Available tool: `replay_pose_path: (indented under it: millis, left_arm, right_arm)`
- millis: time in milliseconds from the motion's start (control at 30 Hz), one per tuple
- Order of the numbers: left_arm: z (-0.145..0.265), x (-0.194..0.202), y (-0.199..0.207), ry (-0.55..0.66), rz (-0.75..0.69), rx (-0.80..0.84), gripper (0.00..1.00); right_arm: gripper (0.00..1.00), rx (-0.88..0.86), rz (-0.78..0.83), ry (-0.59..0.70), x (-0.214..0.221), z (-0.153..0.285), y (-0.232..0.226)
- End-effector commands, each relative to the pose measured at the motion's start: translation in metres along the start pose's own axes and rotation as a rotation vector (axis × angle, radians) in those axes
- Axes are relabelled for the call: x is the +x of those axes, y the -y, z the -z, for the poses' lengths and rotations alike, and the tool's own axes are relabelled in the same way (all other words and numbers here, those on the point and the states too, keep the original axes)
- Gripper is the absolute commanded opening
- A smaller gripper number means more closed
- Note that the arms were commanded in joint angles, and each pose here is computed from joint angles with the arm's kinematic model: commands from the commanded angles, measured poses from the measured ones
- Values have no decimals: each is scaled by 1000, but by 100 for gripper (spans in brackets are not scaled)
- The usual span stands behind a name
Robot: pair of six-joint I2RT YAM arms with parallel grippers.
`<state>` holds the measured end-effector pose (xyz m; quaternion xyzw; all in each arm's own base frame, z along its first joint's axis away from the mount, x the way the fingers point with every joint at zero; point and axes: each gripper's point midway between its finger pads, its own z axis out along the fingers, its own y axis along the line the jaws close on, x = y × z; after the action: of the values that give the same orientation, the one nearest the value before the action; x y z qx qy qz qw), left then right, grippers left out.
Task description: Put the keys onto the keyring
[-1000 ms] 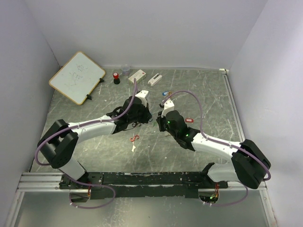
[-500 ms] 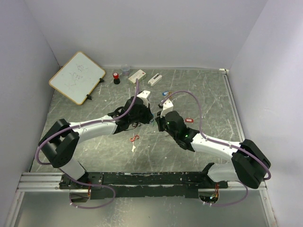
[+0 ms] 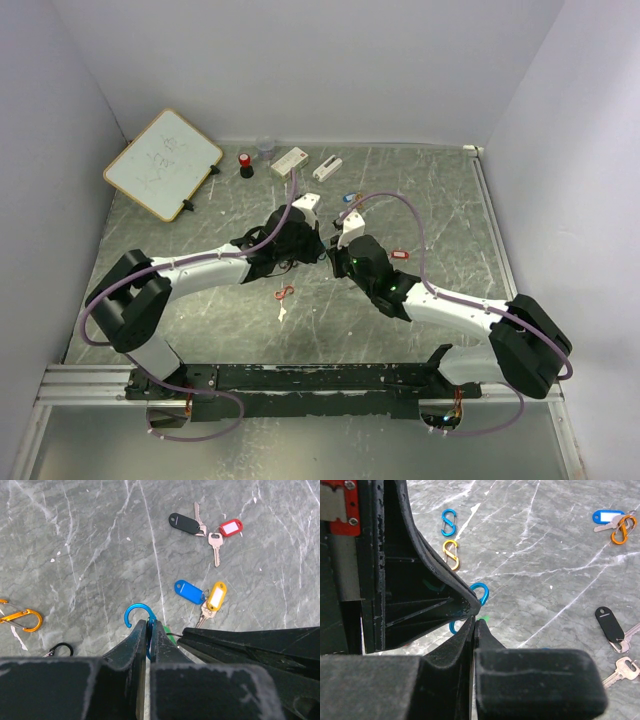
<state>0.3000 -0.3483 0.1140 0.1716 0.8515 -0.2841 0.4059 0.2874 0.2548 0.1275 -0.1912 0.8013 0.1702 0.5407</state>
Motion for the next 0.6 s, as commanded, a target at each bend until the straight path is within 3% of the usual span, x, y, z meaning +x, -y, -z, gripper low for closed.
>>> replay_pose_path:
  millis: [0, 567]
  left_arm:
    - [-1, -14, 15, 25, -16, 44, 7]
    - [-2, -16, 15, 30, -17, 36, 7]
  right_arm:
    - [0, -7, 9, 38, -11, -1, -4]
    - [0, -19, 20, 29, -8, 1, -8]
